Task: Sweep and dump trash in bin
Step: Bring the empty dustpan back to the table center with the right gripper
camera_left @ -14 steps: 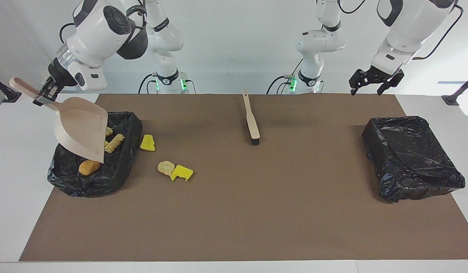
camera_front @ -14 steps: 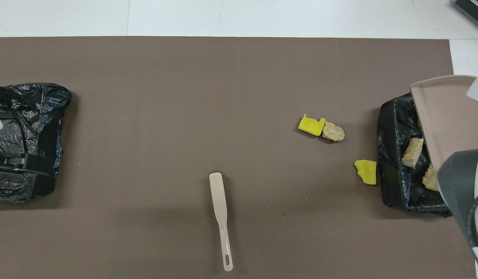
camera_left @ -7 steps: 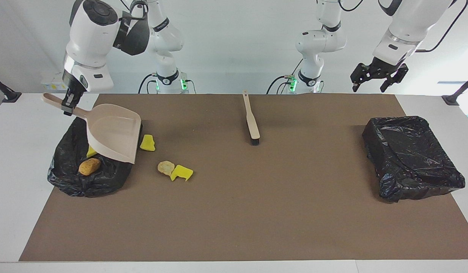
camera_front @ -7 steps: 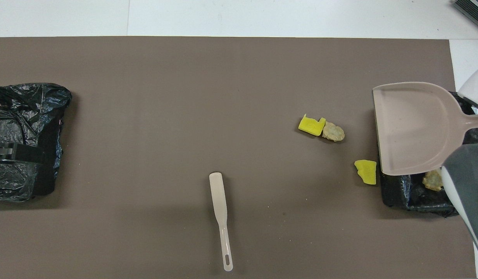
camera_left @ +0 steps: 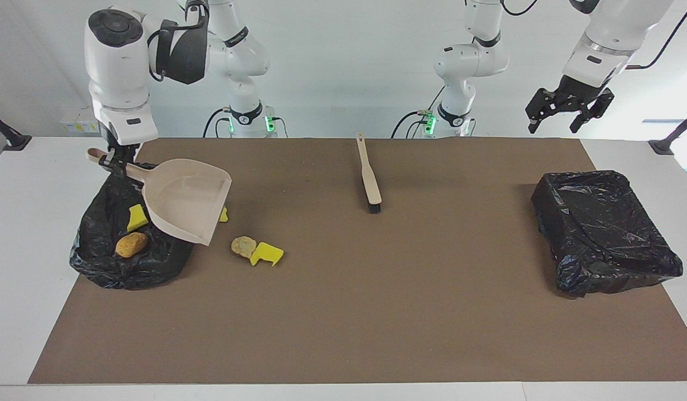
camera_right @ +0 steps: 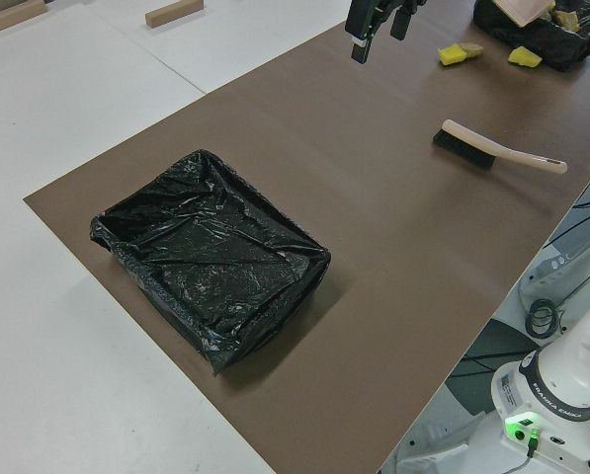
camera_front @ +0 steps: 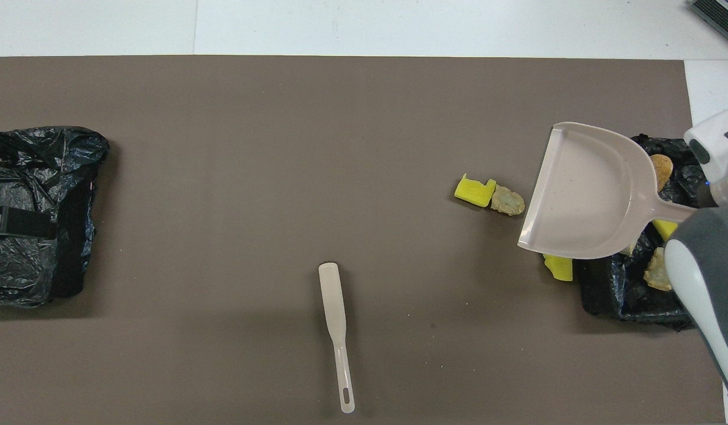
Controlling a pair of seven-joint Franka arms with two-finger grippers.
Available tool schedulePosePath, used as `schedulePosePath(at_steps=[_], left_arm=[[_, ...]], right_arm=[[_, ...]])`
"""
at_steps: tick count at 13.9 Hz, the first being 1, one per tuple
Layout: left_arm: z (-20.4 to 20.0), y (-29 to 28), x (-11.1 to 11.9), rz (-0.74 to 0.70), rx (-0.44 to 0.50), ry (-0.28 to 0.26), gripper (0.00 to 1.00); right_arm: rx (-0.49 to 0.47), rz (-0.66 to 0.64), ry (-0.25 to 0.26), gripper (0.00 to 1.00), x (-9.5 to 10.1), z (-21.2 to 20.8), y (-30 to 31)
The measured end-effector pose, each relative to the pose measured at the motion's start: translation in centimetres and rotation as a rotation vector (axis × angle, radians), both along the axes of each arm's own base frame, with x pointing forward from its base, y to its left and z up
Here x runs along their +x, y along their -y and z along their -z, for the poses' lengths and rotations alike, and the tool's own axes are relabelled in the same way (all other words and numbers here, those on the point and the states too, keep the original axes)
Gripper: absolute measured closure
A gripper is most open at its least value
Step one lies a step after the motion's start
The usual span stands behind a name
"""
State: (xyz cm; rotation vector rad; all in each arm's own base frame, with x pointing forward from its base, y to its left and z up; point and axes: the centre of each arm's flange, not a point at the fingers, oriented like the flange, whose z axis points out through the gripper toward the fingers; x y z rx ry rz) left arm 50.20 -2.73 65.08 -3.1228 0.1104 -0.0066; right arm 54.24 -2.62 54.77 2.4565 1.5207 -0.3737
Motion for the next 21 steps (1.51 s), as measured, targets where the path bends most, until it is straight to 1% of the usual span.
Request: schedulePosePath(at_steps=[2, 4, 6, 8, 10, 12, 13, 16, 18, 19, 21], left_arm=[[0.3, 0.9, 0.0, 0.017, -0.004, -0.007, 0.00], [0.7, 2.2, 0.0, 0.035, -0.006, -0.015, 0.00], [0.7, 2.1, 0.1, 0.004, -0.006, -0.015, 0.00], [0.7, 1.5, 0.1, -0.039, -0.007, -0.012, 0.00], [0.5, 1.3, 0.4, -0.082, -0.010, 0.009, 0.00], [0.4, 1.3, 0.5, -0.098, -0.011, 0.020, 0.00], [0.4, 1.3, 0.5, -0.098, -0.012, 0.022, 0.00], [0.4, 1.4, 0.6, -0.098, -0.012, 0.024, 0.00], [0.4, 1.4, 0.6, -0.098, -0.012, 0.027, 0.00], [0.4, 1.4, 0.7, -0.097, -0.013, 0.029, 0.00], [0.4, 1.4, 0.7, -0.097, -0.013, 0.032, 0.00]], right_arm=[[0.036, 0.148, 0.011, 0.69, -0.4, 0.4, -2.0], [0.050, 0.289, 0.037, 0.69, -0.7, 0.6, -3.6], [0.074, 0.440, 0.052, 0.69, -1.1, 1.0, -6.2], [0.072, 0.571, 0.066, 0.69, -1.6, 1.6, -10.0], [0.055, 0.698, 0.081, 0.69, -2.2, 2.9, -14.6], [0.055, 0.811, 0.063, 0.69, -2.7, 4.9, -19.2], [0.070, 0.850, 0.058, 0.69, -2.8, 5.8, -21.3], [0.106, 0.938, 0.096, 0.69, -3.1, 7.1, -27.0], [0.122, 0.991, 0.102, 0.69, -3.3, 7.7, -31.3], [0.129, 1.007, 0.110, 0.69, -3.0, 8.2, -33.4], [0.153, 1.020, 0.116, 0.69, -1.3, 9.2, -36.6]])
